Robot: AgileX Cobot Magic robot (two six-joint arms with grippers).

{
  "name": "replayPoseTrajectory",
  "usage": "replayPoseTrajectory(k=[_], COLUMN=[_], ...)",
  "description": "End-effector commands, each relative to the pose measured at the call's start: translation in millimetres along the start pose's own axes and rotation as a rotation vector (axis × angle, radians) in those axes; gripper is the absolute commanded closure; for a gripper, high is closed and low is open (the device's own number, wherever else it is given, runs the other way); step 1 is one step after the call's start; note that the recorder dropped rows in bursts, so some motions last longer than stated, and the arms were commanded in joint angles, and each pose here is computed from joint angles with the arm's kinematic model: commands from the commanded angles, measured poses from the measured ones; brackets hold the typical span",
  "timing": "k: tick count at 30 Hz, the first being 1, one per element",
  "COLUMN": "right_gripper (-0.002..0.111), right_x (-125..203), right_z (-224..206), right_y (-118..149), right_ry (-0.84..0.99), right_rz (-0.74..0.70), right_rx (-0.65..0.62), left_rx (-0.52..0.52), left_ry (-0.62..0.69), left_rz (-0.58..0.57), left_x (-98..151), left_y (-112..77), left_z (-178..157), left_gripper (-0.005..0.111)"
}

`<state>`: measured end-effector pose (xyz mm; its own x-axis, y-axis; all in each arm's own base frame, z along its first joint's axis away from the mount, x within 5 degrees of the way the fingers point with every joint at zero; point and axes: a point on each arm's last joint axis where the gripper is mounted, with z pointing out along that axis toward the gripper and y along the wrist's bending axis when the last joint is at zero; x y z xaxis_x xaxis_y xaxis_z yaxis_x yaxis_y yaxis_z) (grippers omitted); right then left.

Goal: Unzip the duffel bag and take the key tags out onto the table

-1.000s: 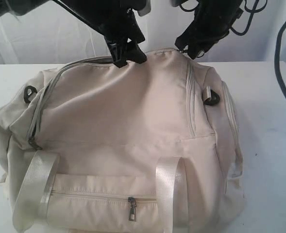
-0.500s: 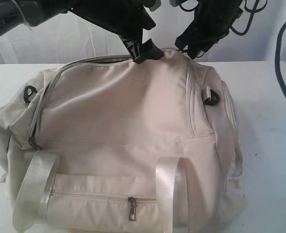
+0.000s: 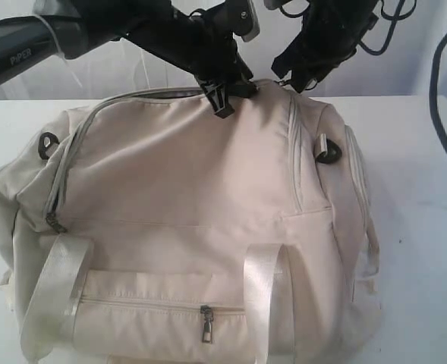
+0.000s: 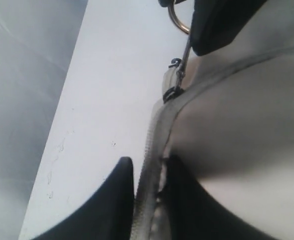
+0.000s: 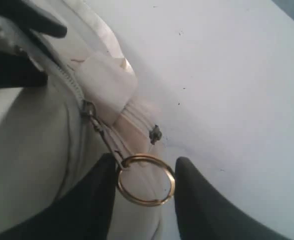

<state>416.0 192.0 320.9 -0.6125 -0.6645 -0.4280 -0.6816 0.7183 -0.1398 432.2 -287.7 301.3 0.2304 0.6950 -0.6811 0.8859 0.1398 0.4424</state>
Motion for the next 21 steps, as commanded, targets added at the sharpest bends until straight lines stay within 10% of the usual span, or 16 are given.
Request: replayPoseTrajectory(k=[1,21], right_gripper=[0.108,0.108], right_x=[1.1,22.4], right_z=[-10.3,-52.3], right_y=[-2.7,15.1], right_ry=[-0.021,-0.052], right_rz=[0.018,0.067], right_rx=[-0.003,-0.084], left_rx=[0.002,-0.057], left_ry=[0.031,0.123], left_rz=[0.028,-0.047], left_x=[-0.1,2.3], left_y=[-1.6,4.4], left_z=[-0.7,-10.8], left_gripper=[0.104,0.107])
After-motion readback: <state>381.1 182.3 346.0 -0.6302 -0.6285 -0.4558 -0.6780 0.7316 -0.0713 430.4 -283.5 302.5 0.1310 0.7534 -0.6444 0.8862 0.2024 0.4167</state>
